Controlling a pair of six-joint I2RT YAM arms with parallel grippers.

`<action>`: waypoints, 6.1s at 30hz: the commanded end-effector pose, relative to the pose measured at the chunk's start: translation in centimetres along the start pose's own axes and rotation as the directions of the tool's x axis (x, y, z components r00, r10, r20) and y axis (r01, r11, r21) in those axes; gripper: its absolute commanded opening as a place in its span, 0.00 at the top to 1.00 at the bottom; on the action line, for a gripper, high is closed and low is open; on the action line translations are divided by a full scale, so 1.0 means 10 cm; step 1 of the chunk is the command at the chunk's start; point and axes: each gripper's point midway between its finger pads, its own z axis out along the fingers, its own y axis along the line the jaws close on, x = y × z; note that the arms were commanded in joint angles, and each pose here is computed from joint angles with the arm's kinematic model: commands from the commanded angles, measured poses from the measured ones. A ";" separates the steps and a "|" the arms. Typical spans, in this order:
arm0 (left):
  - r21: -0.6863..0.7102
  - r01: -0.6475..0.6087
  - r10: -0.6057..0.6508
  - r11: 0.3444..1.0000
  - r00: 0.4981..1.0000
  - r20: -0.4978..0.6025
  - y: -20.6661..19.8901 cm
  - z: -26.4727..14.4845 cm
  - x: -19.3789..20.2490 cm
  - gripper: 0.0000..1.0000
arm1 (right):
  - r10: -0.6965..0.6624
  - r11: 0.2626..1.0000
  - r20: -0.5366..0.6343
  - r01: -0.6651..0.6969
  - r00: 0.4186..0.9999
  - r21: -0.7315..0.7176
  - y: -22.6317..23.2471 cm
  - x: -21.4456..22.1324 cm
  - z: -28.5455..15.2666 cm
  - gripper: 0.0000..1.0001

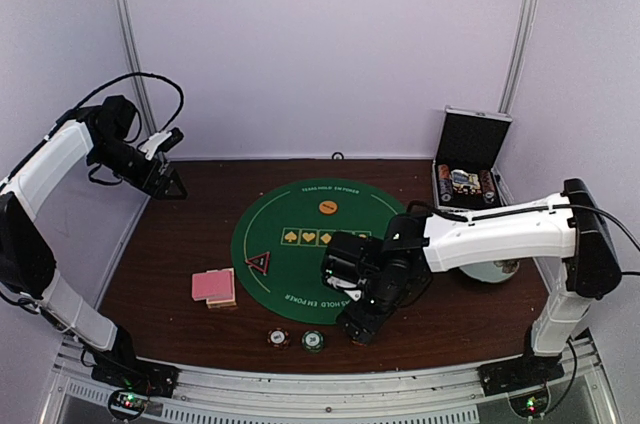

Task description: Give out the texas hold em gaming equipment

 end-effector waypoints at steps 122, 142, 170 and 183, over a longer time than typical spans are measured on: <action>-0.021 -0.041 0.042 0.999 0.999 0.029 -0.04 -0.17 -0.03 0.03 | 0.301 0.909 0.425 -0.392 0.854 0.144 -2.53 -2.48 -0.26 0.22; 0.002 -0.042 0.042 0.999 0.999 0.030 -0.11 -0.17 0.02 0.03 | 0.169 0.976 0.078 -0.178 0.983 0.127 -0.29 -0.14 -0.16 0.09; -0.016 -0.059 0.059 0.998 0.998 0.009 -0.07 -0.19 0.03 0.02 | 0.083 0.995 -0.091 -0.078 0.992 0.058 0.02 0.06 0.41 0.27; -0.027 -0.065 0.065 0.998 0.998 0.013 -0.07 -0.22 0.01 0.02 | 0.083 0.996 -0.098 -0.078 0.992 0.052 0.04 0.06 0.47 0.43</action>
